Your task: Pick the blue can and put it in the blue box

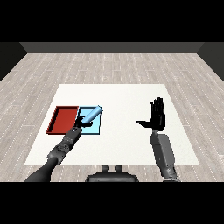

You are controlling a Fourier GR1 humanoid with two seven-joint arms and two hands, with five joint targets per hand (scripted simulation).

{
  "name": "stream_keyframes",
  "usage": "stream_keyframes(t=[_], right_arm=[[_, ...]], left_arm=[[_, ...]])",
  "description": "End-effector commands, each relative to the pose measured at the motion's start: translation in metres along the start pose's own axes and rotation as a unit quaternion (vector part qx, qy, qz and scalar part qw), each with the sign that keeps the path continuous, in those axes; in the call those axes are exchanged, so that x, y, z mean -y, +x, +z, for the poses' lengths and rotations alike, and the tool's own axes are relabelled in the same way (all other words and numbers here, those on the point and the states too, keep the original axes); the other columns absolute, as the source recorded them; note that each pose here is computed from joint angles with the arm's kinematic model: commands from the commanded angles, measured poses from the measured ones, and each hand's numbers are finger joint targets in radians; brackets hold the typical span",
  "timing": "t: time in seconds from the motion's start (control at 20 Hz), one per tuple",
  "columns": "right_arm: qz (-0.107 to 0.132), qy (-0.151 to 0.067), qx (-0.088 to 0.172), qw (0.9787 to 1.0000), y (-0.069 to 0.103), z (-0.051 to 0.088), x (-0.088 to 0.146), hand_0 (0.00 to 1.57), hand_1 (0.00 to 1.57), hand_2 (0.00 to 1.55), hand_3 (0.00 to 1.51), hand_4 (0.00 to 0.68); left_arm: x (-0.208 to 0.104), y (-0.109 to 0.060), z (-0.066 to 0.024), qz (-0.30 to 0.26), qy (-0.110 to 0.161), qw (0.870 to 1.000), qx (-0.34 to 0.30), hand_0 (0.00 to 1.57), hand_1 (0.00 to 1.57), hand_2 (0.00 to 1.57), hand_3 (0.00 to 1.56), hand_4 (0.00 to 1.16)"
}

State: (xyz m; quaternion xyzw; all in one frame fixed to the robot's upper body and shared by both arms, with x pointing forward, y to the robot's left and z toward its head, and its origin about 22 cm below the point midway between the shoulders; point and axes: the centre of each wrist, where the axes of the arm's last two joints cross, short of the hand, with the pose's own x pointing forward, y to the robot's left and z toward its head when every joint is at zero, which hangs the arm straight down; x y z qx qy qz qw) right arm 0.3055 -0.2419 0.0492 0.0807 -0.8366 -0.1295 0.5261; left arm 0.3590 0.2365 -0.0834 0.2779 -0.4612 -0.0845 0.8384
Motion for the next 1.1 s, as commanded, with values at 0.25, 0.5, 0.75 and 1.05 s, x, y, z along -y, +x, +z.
stream_keyframes(t=[0.25,0.5,0.75,1.05], right_arm=[[-0.028,0.011,0.013,0.9995,0.003,0.000,-0.007,0.00,0.00,0.00,0.00,0.000],[-0.029,0.018,0.011,0.9994,0.002,-0.002,-0.009,0.00,0.00,0.00,0.00,0.000],[-0.023,0.032,0.007,0.9992,0.006,0.005,-0.008,0.00,0.00,0.00,0.00,0.000],[-0.003,0.044,-0.027,0.9987,-0.011,0.020,0.002,0.00,0.00,0.00,0.00,0.000]], left_arm=[[0.003,-0.009,0.0028,0.021,0.100,0.994,0.042,0.00,0.00,0.00,0.00,0.00],[0.002,0.029,0.0000,0.066,0.150,0.977,0.138,0.00,0.00,0.00,0.00,0.00],[-0.002,0.058,0.0051,0.188,0.073,0.932,0.302,0.00,0.00,0.00,0.00,0.00],[0.010,0.071,0.0272,0.272,-0.026,0.861,0.428,0.00,0.00,0.00,0.00,0.00]])
